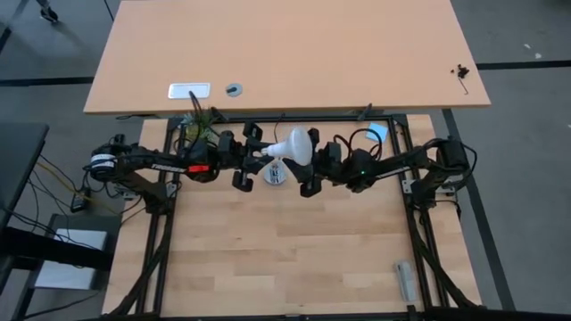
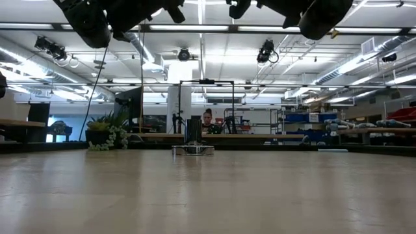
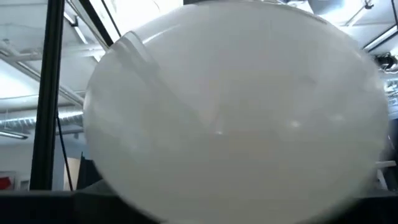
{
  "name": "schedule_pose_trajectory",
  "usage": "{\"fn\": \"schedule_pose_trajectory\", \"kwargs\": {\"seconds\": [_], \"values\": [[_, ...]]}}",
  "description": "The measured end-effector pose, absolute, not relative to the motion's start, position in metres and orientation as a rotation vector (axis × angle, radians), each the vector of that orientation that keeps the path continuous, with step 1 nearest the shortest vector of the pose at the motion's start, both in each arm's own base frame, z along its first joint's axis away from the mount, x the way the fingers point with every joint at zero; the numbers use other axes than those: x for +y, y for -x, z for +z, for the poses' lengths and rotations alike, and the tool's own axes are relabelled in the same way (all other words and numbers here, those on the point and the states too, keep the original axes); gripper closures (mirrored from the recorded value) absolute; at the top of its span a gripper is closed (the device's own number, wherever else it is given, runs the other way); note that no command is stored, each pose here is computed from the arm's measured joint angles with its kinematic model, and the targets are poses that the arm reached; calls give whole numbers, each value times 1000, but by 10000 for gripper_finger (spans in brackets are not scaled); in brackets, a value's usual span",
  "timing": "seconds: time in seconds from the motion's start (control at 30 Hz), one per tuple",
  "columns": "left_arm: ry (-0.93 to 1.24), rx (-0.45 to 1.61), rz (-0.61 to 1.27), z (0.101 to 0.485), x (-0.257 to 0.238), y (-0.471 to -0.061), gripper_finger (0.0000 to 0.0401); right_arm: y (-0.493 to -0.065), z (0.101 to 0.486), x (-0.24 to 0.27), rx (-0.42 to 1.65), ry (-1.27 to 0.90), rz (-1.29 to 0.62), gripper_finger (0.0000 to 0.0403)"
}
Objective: Screw lightbulb
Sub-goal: Insert the white lightbulb into the desk lamp
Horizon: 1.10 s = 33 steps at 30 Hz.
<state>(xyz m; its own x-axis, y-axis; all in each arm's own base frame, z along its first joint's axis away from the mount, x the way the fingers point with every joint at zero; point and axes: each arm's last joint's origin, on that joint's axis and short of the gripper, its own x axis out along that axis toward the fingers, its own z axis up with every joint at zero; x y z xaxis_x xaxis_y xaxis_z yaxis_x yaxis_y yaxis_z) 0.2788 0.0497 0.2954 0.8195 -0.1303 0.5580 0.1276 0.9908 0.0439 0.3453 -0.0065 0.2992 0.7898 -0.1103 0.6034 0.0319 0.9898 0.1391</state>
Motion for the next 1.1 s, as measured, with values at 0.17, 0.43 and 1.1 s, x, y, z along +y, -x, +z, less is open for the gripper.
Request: {"fn": "schedule_pose_trajectory", "kwargs": {"seconds": [0.17, 0.43, 1.1], "values": [[-10, -519, -112, 289, 51, -283, 279, -347, 302, -8, -649, -106, -87, 137], [-10, -470, -83, 285, 52, -286, 272, -348, 301, -13, -636, -94, -105, 167], [88, -205, -15, 259, 59, -293, 222, -340, 314, -35, -548, -48, -182, 215]]}}
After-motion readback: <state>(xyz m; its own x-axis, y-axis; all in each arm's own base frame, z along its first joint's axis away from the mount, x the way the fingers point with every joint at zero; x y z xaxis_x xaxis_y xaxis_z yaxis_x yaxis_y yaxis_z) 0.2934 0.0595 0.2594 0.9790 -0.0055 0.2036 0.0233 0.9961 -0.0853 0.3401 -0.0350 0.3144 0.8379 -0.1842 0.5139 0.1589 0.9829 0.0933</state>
